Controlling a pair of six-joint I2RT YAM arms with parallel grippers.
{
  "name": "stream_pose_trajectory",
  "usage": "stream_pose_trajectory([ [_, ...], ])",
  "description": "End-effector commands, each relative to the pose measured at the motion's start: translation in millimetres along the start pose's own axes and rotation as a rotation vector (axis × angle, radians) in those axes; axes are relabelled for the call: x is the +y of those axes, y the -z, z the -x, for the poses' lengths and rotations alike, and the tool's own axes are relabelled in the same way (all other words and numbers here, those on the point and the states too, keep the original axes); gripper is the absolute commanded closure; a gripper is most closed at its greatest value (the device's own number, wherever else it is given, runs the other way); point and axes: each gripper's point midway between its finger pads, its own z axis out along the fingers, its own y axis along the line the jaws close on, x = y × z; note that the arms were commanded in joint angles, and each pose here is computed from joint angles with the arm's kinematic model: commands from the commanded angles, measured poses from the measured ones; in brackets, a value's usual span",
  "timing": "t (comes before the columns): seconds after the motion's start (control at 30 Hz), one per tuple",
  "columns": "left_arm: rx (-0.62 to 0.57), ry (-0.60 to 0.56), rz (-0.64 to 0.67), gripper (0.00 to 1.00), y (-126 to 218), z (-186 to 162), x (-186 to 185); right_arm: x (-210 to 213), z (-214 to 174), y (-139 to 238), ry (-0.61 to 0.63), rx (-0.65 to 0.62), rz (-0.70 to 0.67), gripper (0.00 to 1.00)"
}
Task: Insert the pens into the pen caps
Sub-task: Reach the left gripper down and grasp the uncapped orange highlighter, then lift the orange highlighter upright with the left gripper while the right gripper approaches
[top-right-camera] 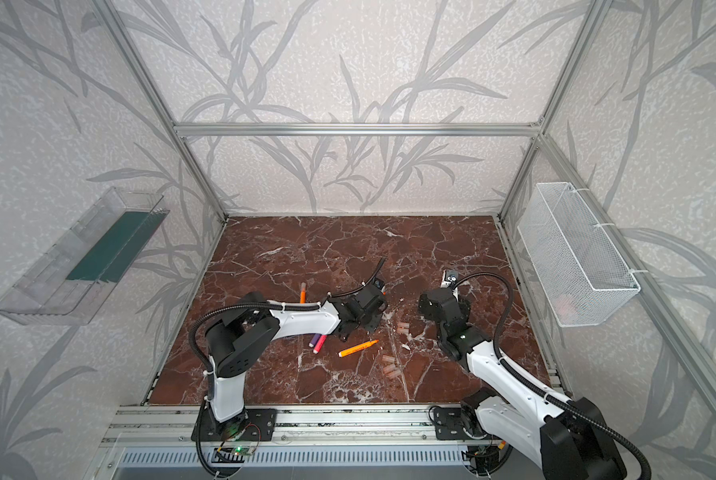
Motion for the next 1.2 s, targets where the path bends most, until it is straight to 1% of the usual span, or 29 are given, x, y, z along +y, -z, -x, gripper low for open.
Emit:
stream_pose_trajectory([
  [0.0,0.035,0.002,-0.024,0.88,5,-11,2,25,10,17,-0.089,0.021,0.165,0.05],
  [0.1,-0.021,0.009,-0.056,0.91,20,-2,1,59,12,32,-0.187,0.008,0.396,0.05],
  [0.13,-0.035,0.014,-0.067,0.92,25,0,1,66,12,37,-0.210,0.006,0.441,0.06],
  [0.2,-0.071,0.028,-0.101,0.93,37,6,-1,79,13,47,-0.245,0.000,0.505,0.06],
  [0.33,-0.138,0.043,-0.194,0.96,61,12,-9,112,14,68,-0.266,0.000,0.629,0.06],
  [0.47,-0.247,0.052,-0.299,0.99,85,17,-17,145,6,83,-0.280,0.007,0.750,0.07],
  [0.57,-0.318,0.076,-0.342,1.00,101,19,-16,158,2,86,-0.311,0.001,0.780,0.07],
  [0.67,-0.344,0.083,-0.362,1.00,114,18,-14,169,-1,83,-0.334,0.023,0.788,0.08],
  [0.83,-0.386,0.090,-0.395,1.00,123,14,-13,187,-10,78,-0.371,0.057,0.828,0.14],
  [1.0,-0.391,0.094,-0.431,1.00,130,13,-17,204,-14,74,-0.387,0.091,0.839,0.21],
  [1.17,-0.430,0.097,-0.458,1.00,139,13,-17,204,-18,65,-0.452,0.074,0.831,0.29],
])
